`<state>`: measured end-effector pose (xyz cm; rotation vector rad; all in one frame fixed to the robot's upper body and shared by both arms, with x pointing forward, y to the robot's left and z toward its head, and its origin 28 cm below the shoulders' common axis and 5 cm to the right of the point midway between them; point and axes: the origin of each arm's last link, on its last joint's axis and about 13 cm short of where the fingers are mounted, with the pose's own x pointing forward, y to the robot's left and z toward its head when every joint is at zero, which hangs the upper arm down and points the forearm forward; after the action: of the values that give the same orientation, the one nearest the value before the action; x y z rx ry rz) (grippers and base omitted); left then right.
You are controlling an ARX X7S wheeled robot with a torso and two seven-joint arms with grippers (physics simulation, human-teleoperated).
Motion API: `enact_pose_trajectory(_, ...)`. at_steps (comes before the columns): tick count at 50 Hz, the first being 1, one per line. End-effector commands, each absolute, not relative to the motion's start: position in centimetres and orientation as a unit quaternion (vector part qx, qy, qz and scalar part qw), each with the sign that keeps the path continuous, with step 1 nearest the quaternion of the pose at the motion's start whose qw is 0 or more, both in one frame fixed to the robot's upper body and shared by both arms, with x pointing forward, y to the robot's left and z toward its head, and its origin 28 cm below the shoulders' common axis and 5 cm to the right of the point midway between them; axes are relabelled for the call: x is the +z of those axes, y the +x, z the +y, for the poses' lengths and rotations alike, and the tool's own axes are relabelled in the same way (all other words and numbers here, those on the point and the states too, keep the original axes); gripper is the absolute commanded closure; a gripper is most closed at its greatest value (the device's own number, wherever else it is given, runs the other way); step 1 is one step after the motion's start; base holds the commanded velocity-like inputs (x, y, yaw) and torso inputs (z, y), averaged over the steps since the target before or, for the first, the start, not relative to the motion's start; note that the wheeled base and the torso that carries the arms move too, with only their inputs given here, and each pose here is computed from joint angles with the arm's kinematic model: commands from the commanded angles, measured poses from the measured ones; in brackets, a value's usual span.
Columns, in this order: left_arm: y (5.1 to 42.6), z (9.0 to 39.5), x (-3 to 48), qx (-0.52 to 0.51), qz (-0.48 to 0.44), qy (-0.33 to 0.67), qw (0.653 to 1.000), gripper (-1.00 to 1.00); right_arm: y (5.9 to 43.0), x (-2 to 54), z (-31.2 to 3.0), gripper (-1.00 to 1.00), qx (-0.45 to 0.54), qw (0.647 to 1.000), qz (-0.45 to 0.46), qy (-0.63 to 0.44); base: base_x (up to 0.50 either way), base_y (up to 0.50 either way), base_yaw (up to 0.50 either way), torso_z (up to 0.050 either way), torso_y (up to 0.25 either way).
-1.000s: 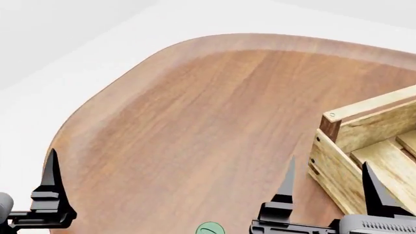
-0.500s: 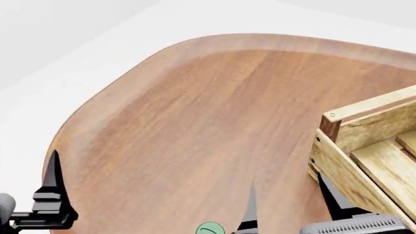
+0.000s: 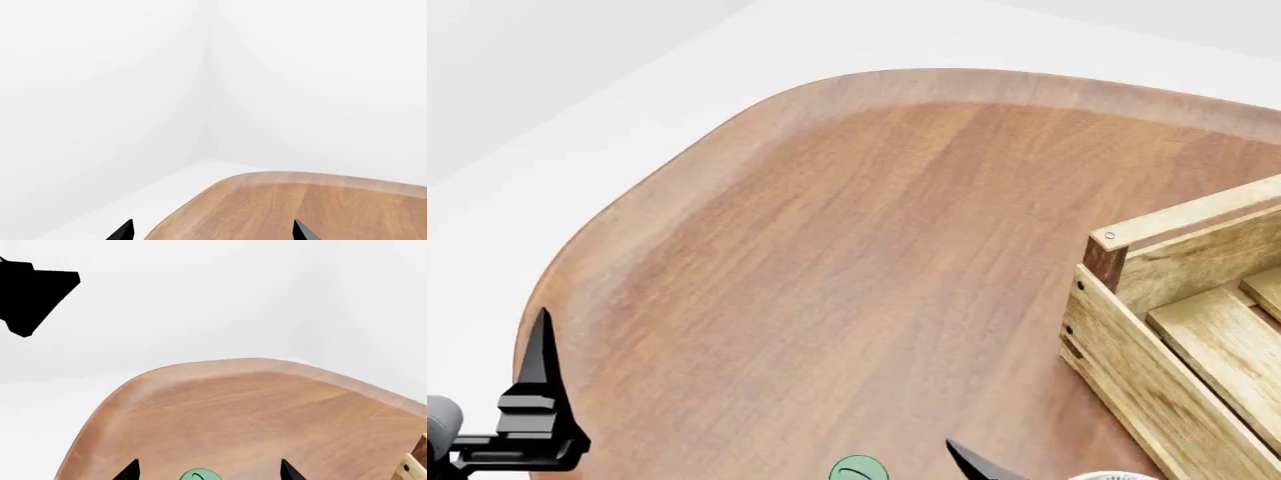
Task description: Pick up the salad dressing and put it in the tray.
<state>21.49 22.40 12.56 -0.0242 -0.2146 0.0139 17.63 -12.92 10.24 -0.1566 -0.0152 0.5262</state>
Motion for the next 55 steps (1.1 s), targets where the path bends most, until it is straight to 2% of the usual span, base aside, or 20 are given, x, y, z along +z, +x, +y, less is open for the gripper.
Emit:
enact_pose_trajectory(1,21.5,22.4,12.7,0.006,-0.109,-0.011,0.994,-1.00,17.6,9.0,-12.9,-1.00,0.284,0.953,0.020,-0.105,0.00,0.00,0.00,0.000,0.000)
enact_pose_trajectory(24,21.5,22.4,12.3,0.008,-0.105,-0.011,0.994,-1.00,18.6,5.9,-12.4,-1.00,0.284,0.947,0.067,-0.133,0.00,0.00,0.00,0.000,0.000)
enact_pose_trajectory(55,21.5,22.4,12.2,0.008,-0.104,-0.011,0.994,-1.00,21.5,3.7,-11.3,-1.00,0.244,0.959,0.108,-0.093,0.00,0.00,0.00,0.000,0.000)
